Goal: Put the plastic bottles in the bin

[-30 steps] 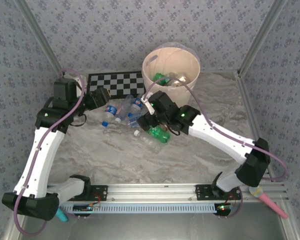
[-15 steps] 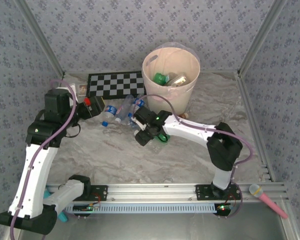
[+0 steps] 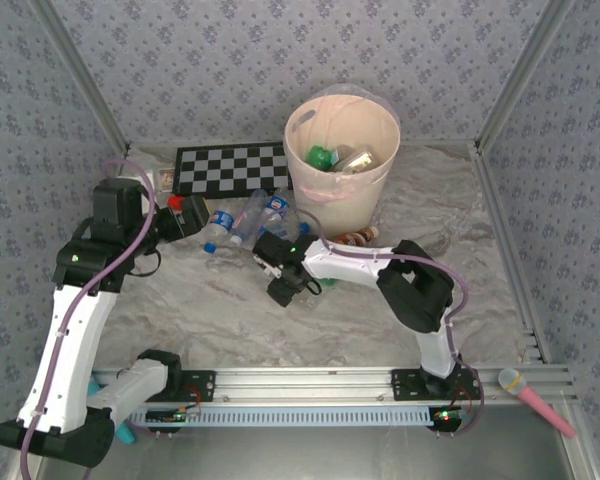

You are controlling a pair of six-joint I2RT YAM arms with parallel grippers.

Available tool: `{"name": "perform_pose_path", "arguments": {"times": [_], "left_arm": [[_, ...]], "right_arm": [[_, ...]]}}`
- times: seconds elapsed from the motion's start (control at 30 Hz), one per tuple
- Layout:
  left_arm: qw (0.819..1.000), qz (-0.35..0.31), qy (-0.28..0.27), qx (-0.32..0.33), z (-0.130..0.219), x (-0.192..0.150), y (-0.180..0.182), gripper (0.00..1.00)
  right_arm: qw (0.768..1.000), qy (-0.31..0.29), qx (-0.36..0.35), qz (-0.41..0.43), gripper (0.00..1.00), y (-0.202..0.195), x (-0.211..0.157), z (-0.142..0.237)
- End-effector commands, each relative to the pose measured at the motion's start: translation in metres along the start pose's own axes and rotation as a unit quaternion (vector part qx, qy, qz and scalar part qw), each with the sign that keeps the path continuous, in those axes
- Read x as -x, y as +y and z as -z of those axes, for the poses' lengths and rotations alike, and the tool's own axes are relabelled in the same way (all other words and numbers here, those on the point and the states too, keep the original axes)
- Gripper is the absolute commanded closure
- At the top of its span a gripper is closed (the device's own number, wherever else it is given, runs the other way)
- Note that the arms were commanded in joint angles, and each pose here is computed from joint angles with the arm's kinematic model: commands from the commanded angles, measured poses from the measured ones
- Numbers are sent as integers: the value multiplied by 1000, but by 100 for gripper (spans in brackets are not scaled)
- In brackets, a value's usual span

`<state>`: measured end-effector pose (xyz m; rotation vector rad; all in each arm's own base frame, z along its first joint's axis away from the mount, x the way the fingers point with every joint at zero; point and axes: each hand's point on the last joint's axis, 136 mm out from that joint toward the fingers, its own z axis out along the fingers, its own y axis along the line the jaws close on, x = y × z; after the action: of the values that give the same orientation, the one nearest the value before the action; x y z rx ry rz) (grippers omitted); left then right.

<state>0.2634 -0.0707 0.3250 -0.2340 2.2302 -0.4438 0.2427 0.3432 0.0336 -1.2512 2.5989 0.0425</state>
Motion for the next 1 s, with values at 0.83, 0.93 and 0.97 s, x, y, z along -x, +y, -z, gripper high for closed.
{"name": "perform_pose_path", "arguments": {"times": [0.83,0.93,0.97], "left_arm": [[999,-6,-38,-37,-2,27,-20,0],[997,-6,-39,-59,-1,31,-30,0],[997,-5,-40,-67,-1,33,-33,0]], "right_arm": [[928,-350,-48,-117,48,-118,97,289],[911,-386,-67,-132,48,-143,96,322],[905,-396,-73,-136,48,-150,96,331]]}}
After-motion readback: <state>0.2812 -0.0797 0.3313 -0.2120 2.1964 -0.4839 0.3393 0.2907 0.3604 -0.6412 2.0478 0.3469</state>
